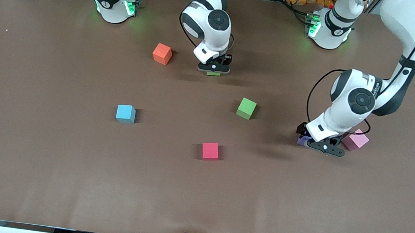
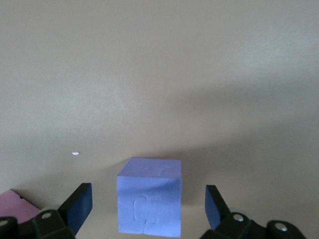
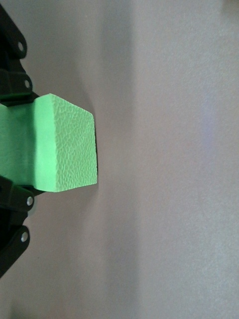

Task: Arrange blocks into number 1
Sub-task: 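Place green below pink with the right gripper while the left gripper grasps purple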

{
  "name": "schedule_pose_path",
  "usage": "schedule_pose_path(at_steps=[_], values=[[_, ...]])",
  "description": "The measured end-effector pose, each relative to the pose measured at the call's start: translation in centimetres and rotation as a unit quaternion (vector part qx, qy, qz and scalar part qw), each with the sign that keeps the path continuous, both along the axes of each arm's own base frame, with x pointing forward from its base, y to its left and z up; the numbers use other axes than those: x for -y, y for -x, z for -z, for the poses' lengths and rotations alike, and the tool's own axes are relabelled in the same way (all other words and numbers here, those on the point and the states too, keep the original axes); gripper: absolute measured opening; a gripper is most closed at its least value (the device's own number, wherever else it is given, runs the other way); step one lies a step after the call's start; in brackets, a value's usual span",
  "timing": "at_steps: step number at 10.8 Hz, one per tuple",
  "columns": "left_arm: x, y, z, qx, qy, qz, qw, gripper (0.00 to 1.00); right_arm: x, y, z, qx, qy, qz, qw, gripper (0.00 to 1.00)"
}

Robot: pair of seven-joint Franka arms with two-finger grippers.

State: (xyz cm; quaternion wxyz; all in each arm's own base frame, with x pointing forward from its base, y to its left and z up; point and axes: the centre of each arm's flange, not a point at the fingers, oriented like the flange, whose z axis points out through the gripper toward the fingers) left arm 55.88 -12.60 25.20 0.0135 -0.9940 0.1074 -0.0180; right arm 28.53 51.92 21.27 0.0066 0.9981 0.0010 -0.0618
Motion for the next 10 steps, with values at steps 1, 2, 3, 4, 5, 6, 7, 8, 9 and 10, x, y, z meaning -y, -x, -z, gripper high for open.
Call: schedule_pose_path(at_steps=[1, 2, 3, 4, 5, 6, 7, 8, 9, 10], values=[[0.2, 0.2, 0.8, -0.007, -0.001, 0.002, 1.0, 1.0, 0.1, 0.3, 0.0, 0.002, -0.001, 0.005, 1.0, 0.56], [0.4, 0.3, 1.4, -0.012, -0.001, 0.004, 1.0, 1.0, 0.2, 0.6, 0.2, 0.006, -0.006, 0.008, 1.0, 0.56], [0.5, 0.4, 1.9, -0.016, -0.001, 0.004, 1.0, 1.0, 0.3, 1.1, 0.6, 0.009, -0.01, 0.011, 1.0, 0.56], [0.3, 0.5, 2.4, -0.021, -0.002, 0.003, 1.0, 1.0, 0.3, 1.7, 1.0, 0.009, -0.009, 0.011, 1.0, 0.56], [0.0, 0.5, 2.9, -0.025, -0.004, 0.001, 1.0, 1.0, 0.2, 2.0, 0.9, 0.01, -0.01, 0.013, 1.0, 0.56], [-0.5, 0.4, 3.3, -0.028, -0.005, -0.004, 1.0, 1.0, 0.1, 2.2, 0.9, 0.01, -0.011, 0.014, 1.0, 0.56], [-1.1, 0.4, 3.6, -0.03, -0.008, -0.009, 0.999, 1.0, 0.0, 2.5, 0.9, 0.008, -0.011, 0.014, 1.0, 0.56], [-1.5, 0.4, 3.9, -0.033, -0.009, -0.012, 0.999, 1.0, -0.2, 2.9, 0.8, 0.007, -0.011, 0.017, 1.0, 0.56], [-1.6, 0.4, 4.1, -0.034, -0.009, -0.014, 0.999, 0.86, -0.3, 3.2, 0.8, 0.007, -0.011, 0.018, 1.0, 0.56], [-1.7, 0.4, 4.2, -0.034, -0.009, -0.014, 0.999, 0.72, -0.5, 3.5, 0.8, 0.006, -0.012, 0.019, 1.0, 0.56]])
